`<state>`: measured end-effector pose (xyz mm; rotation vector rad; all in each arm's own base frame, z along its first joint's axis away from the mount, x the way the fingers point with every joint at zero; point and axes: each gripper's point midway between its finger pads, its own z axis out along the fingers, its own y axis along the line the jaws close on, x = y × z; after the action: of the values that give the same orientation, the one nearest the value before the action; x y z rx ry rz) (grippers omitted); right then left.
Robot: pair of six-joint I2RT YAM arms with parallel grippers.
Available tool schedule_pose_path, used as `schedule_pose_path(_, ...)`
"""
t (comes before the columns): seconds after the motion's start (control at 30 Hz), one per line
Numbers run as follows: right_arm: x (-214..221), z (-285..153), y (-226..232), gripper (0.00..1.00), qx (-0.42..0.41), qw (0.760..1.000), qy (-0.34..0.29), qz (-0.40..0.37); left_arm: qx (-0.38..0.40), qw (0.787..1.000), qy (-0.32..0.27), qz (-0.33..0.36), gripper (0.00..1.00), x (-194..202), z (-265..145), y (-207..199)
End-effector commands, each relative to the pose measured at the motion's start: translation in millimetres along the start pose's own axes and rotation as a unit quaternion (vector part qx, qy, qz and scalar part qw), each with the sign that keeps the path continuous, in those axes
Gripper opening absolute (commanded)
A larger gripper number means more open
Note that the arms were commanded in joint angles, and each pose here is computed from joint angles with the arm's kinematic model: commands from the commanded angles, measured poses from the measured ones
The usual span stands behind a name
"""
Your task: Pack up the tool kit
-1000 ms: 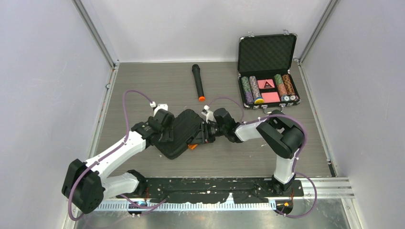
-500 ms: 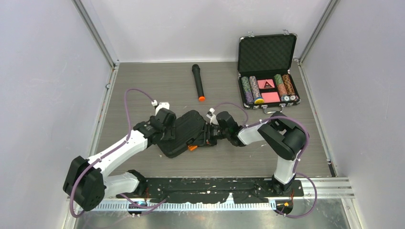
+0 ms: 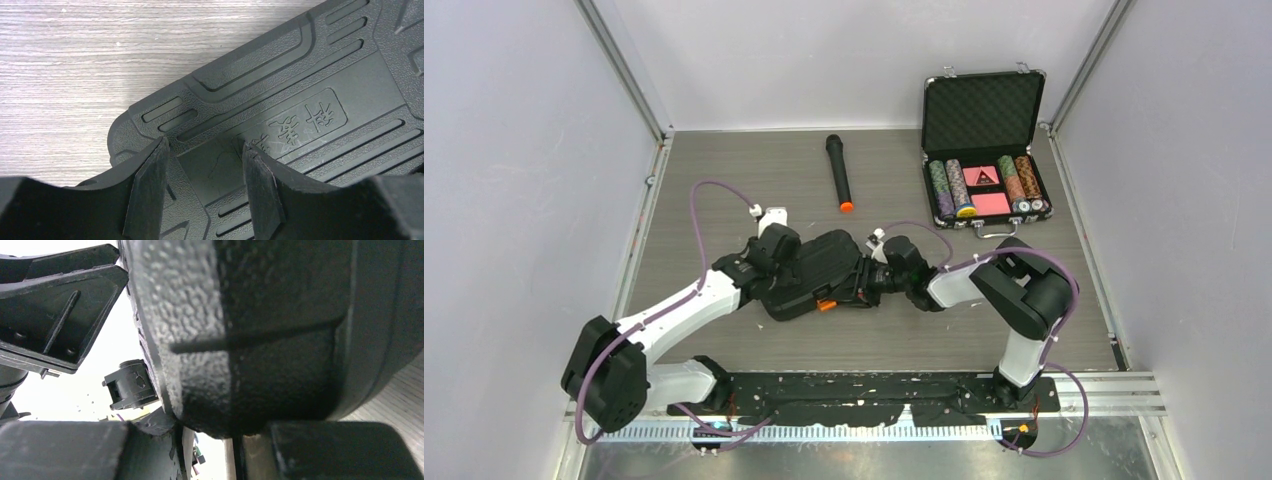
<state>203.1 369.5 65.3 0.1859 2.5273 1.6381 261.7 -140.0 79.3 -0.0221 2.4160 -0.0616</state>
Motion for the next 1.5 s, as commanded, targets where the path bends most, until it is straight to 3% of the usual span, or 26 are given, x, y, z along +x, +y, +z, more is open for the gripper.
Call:
schedule_pose_path(0.0, -26.0, -30.2, 114.1, 0.18, -0.164, 0.977, -0.043, -0.126, 0.066, 0.993, 0.101, 0.017, 0.55, 56.4, -4.1, -26.1)
schedule_pose_path(0.23, -45.0, -26.8, 55.6, 0.18, -0.070, 0.982, -0.043, -0.172, 0.033, 0.997, 0.051, 0.040, 0.60, 21.8, -15.4, -7.5)
schedule_pose_path(0.47, -45.0, -19.3, 11.7, 0.18, -0.024, 0.981, 0.002, -0.191, 0.009, 0.999, 0.032, 0.017, 0.79, -22.8, -11.2, 15.6)
schedule_pose_path(0.57, -47.9, -16.3, -5.0, 0.18, -0.002, 0.980, 0.008, -0.200, 0.009, 0.999, 0.044, 0.006, 0.83, -24.1, -2.0, 19.2)
schedule_pose_path(0.8, -47.0, -17.5, -9.5, 0.26, -0.016, 0.987, -0.017, -0.159, 0.046, 0.992, 0.115, -0.011, 0.75, 17.5, 19.5, 2.7)
schedule_pose_path(0.97, -40.6, -23.9, -16.9, 0.38, -0.035, 0.993, -0.047, -0.104, 0.053, 0.989, 0.136, -0.023, 0.69, 42.1, 21.3, 0.2)
schedule_pose_path(1.47, -26.0, -29.1, -13.4, 0.48, -0.078, 0.991, -0.108, -0.026, 0.073, 0.985, 0.148, -0.049, 0.60, 55.6, 18.1, -25.4)
